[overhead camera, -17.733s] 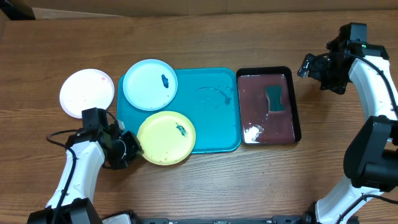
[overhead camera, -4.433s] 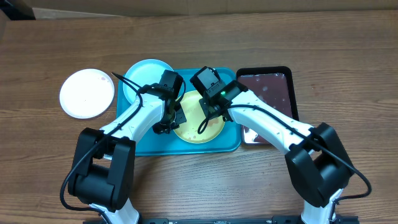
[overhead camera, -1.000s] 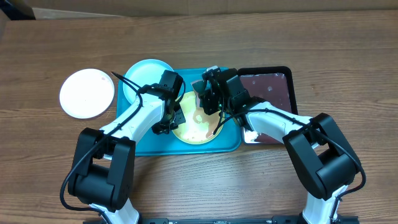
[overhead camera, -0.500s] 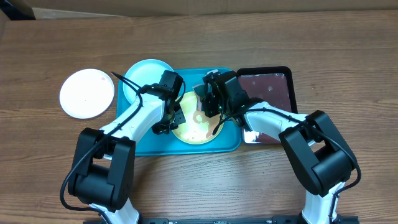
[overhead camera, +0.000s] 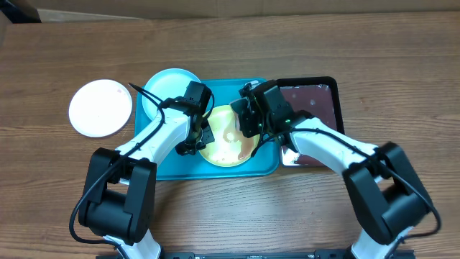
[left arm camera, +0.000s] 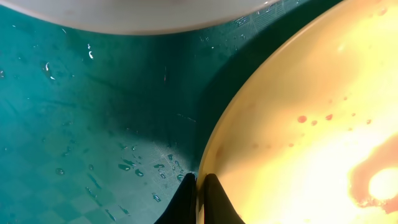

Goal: Clean dirty plates on tray and stack at the side
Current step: 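Return the sponge to the black tray and raise the right gripper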

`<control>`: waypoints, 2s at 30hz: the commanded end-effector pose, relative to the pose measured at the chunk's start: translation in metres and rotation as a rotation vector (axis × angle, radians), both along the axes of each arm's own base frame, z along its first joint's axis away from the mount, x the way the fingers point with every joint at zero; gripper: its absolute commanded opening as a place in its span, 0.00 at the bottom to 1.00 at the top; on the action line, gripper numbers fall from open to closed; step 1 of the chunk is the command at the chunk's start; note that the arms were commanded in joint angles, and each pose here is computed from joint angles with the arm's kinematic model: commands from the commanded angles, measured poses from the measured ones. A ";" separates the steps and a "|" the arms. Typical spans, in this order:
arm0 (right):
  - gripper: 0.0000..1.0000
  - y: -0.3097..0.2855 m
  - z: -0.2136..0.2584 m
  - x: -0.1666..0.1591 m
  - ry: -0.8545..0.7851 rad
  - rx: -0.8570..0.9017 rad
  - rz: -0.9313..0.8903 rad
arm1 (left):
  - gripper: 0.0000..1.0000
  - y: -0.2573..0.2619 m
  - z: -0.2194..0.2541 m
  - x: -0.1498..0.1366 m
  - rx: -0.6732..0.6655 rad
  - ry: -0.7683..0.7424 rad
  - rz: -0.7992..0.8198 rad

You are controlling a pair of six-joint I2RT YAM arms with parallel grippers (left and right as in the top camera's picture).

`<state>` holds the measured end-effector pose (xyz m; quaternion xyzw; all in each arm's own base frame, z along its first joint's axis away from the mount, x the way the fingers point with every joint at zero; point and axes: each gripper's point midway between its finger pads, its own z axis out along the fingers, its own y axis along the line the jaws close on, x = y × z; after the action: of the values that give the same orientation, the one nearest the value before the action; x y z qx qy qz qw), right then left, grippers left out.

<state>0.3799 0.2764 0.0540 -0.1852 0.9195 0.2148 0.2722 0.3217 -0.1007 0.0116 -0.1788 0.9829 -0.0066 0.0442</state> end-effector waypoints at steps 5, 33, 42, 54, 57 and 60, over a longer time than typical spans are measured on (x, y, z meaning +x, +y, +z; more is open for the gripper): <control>0.04 -0.009 0.094 0.001 -0.156 0.095 -0.010 | 0.04 0.006 -0.006 -0.001 0.028 0.013 -0.006; 0.30 -0.201 -0.021 -0.001 0.278 -0.244 -0.443 | 0.21 0.004 -0.006 0.002 0.022 0.003 -0.007; 0.69 -0.188 0.032 0.022 0.214 -0.159 -0.421 | 0.28 0.004 -0.006 0.001 0.021 0.004 -0.007; 0.88 -0.259 0.061 0.043 0.186 -0.194 -0.612 | 0.30 0.004 -0.006 0.001 0.020 0.004 -0.007; 1.00 -0.285 0.058 0.040 0.203 -0.192 -0.672 | 0.31 0.004 -0.006 0.001 0.021 0.005 -0.007; 1.00 -0.312 0.056 0.035 0.224 -0.189 -0.734 | 0.31 0.004 -0.006 0.001 0.021 0.007 -0.007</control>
<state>0.4159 -0.0135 0.1008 0.1325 0.9701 0.0466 0.1977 0.3240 -0.1007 0.0115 -0.1789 0.9826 -0.0068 0.0491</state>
